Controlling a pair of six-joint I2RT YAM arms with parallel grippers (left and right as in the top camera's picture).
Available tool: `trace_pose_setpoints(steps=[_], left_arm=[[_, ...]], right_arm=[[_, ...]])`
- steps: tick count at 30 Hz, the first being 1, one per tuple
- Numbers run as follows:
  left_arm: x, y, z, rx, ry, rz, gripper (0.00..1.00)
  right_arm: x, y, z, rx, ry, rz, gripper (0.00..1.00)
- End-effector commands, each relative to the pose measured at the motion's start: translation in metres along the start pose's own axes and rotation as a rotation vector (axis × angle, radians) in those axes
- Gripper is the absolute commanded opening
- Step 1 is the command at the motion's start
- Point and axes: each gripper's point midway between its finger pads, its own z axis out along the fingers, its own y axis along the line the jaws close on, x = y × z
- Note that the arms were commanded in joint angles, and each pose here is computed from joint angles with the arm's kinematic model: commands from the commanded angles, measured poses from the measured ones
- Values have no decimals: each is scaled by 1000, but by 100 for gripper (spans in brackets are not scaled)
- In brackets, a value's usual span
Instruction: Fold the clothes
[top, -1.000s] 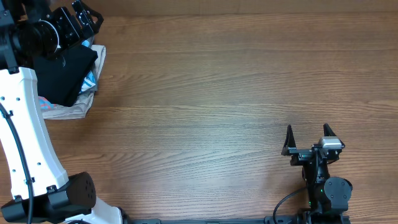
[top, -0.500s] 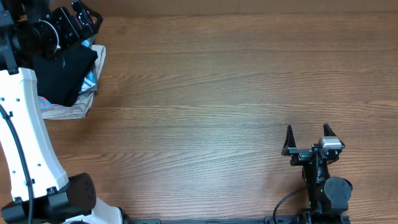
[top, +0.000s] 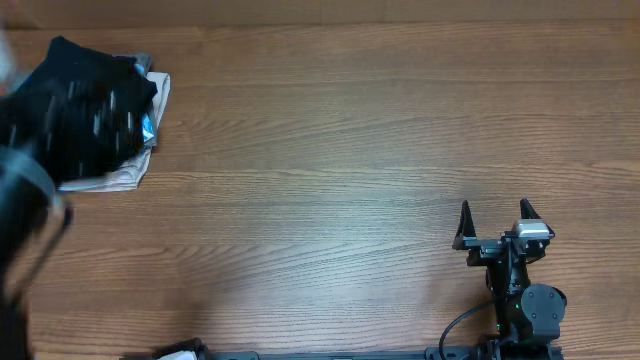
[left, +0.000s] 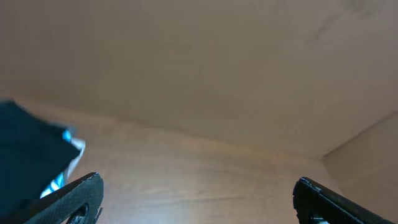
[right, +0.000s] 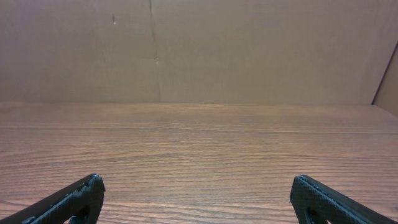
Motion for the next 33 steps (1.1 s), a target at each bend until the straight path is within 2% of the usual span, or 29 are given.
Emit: trace_pose_setpoints(steps=[1,5,11,15,24,33], left_arm=[[5,-18,-37,20,-56,27,100],[30,-30,-76,23,-55,37,100],[108,-26,-106,3,160,-37,100],[136,-19,-110,-1,220,-56,100],[208,18,-83,-49,350,-144,100],[270,69,-16,-71,308,-350,100]], right_arm=[[1,0,0,0,-8,-4,100],[1,0,0,1,-8,-4,100],[1,0,0,1,-8,-4,100],[1,0,0,0,-8,-4,100],[1,0,0,1,-8,-4,100],[1,0,0,0,-8,-4,100]])
